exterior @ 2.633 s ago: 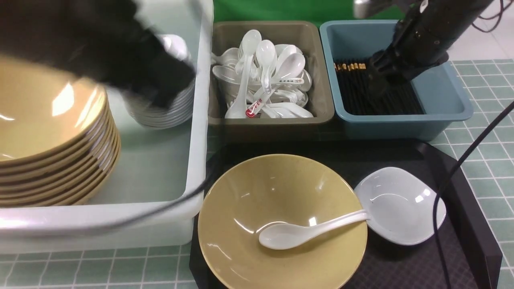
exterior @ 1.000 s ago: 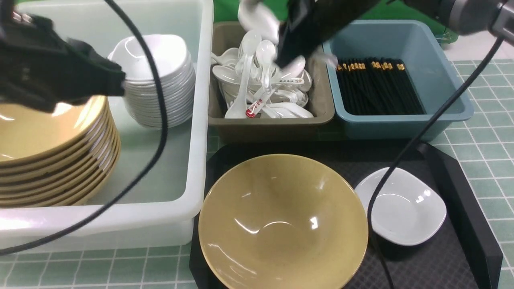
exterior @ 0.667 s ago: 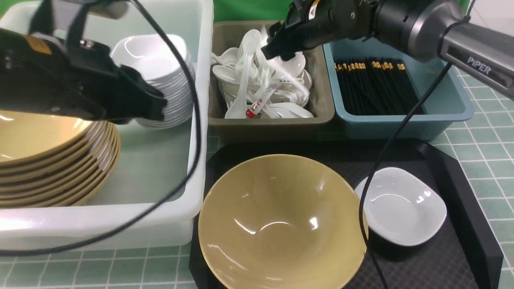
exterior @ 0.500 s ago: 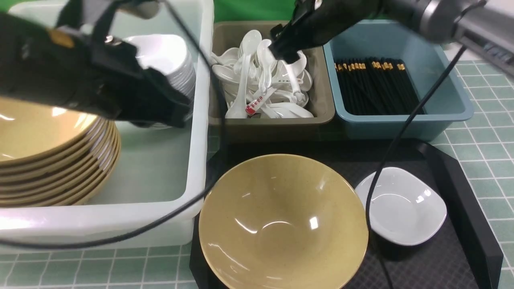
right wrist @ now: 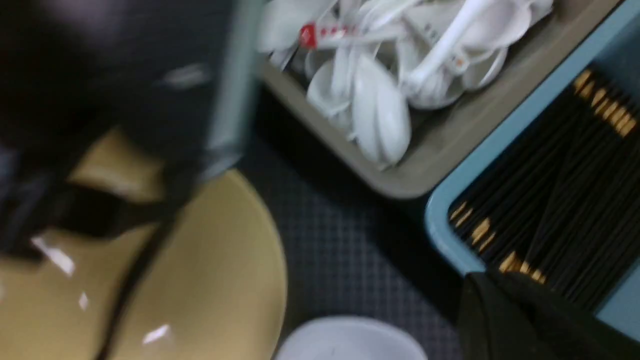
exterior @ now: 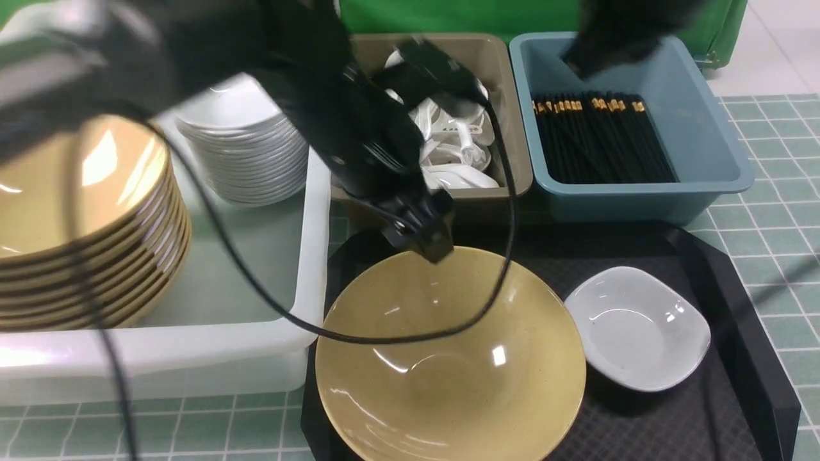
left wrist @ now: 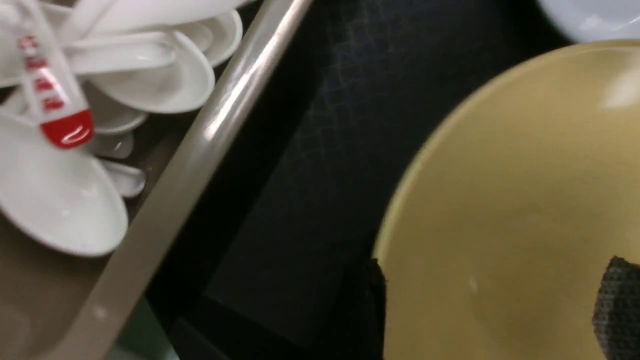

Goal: On blue table put chopsticks spoon bowls plates into blue grey white boxes.
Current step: 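Grasp the large bowl on the tray by its rim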

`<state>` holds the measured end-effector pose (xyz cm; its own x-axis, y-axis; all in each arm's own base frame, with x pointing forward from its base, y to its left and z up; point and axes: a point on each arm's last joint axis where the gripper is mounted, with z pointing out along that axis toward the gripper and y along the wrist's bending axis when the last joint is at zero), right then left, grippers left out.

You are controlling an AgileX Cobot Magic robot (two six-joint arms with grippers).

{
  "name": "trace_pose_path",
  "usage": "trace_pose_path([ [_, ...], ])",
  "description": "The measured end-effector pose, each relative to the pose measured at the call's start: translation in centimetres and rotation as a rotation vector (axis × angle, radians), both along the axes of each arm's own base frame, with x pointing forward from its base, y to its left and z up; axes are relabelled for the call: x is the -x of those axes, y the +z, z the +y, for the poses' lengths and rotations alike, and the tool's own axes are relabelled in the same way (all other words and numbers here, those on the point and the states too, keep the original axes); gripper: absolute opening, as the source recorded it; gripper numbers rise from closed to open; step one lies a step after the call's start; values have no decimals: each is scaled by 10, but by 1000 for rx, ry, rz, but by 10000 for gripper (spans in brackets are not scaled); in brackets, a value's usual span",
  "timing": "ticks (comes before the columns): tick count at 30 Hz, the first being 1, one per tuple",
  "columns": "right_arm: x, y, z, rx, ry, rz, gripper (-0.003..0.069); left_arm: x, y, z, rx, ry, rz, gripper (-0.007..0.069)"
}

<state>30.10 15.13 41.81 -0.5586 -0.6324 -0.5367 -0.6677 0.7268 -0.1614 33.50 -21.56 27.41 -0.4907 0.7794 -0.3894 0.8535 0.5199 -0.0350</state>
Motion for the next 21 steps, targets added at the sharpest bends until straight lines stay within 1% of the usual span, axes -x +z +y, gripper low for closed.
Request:
trace_pose_path([
  [2,17,-2,-8,9,14,18,37,-11,-16,-4,-32,17,14,545],
  [6,36,-12,-17,26,16,53,38,-22,-39,-7,-75,44,44,544],
  [8,41,-18,-20,36,16,72,38,-23,-50,-8,-92,52,79,525],
  [9,43,-22,-20,42,18,85,38,-23,-57,-8,-106,64,112,485],
  [10,43,-22,-21,42,18,84,38,-23,-57,-8,-106,66,114,485],
  [11,44,-24,-21,47,21,89,38,-22,-62,-8,-118,82,145,419],
  [12,43,-25,-21,49,24,89,38,-22,-63,-8,-122,90,156,368],
  [13,43,-25,-20,48,30,81,38,-20,-63,-7,-130,106,179,264],
  [14,43,-25,-20,44,32,78,38,-20,-63,-7,-130,110,187,231],
  [15,42,-25,-20,41,34,74,38,-19,-62,-7,-133,113,195,181],
  [16,42,-24,-18,22,44,59,38,-15,-53,-6,-133,106,230,77],
  [17,42,-24,-17,20,45,59,38,-15,-52,-6,-132,106,229,77],
  [18,42,-23,-16,8,61,53,38,-11,-42,-6,-114,109,239,35],
  [19,42,-21,-13,-19,85,50,38,-9,-25,-7,-73,116,219,13],
  [21,45,-17,-9,-41,115,46,38,-6,-8,-6,-36,121,191,5],
])
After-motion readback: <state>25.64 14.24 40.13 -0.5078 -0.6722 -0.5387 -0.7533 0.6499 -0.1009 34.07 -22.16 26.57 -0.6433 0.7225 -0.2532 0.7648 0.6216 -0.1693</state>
